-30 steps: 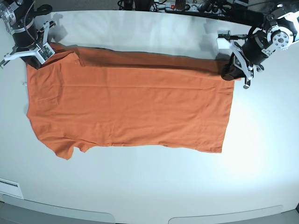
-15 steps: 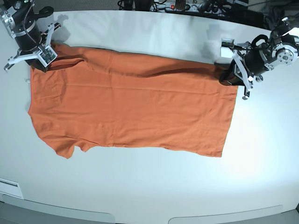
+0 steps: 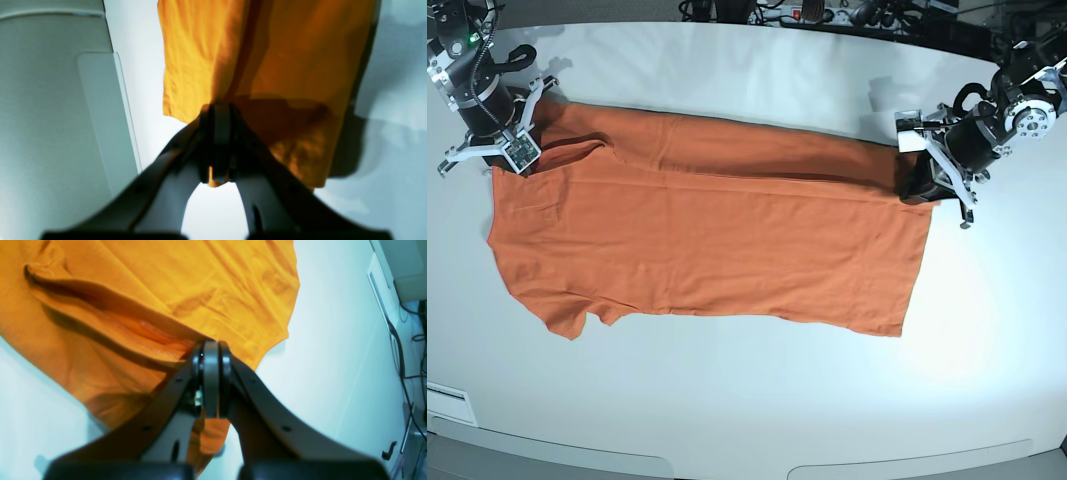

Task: Fold the T-shirt properly
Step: 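Release the edge and reposition both grippers along the shirt's back edge, then grasp the shirt edge with both grippers and pull it taut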

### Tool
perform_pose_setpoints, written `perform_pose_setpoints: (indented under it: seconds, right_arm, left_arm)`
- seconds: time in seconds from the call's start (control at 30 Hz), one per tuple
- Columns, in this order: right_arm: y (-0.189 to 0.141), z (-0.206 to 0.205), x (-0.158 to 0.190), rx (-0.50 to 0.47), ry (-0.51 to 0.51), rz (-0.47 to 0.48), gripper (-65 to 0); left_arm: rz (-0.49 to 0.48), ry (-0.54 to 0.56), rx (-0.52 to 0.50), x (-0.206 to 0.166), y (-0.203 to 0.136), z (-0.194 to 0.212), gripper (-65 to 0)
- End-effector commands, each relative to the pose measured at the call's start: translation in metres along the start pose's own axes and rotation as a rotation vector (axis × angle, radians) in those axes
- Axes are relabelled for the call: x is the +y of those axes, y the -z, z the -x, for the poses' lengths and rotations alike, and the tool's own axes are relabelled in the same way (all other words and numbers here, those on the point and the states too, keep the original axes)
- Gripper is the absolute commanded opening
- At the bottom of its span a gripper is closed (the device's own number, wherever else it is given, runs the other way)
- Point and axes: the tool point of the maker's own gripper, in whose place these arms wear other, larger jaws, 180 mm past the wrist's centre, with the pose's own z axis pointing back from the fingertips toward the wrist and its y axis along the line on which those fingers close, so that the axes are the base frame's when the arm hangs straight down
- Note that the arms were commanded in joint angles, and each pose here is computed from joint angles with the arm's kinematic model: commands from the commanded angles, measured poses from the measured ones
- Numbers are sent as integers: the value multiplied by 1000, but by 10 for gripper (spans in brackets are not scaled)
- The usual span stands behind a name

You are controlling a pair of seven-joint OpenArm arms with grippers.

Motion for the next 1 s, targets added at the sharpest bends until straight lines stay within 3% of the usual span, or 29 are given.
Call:
perform_pose_setpoints:
  seconds: [0.0,0.23,0.8,0.9,0.97]
  right_arm:
    - [-1,-6,-8,-23,-15,21,-650]
    - [11,3,-9,-17,22,-12,-650]
    - [19,-4,-28,-55,82,49,-642]
    - [18,-3,-37,-54,112,96,-451]
    - [18,-2,-40,-49,124,115,-359]
  left_arm:
    - [-37,27,4,13,-2,4,-650]
    - [-66,5,0,21,6,7,-650]
    - [-99,-85,-54,20,18,-7,-650]
    - [-190,-109,-53,36,16,-6,-650]
    - [-285,-130,-50,53,12,-4,-650]
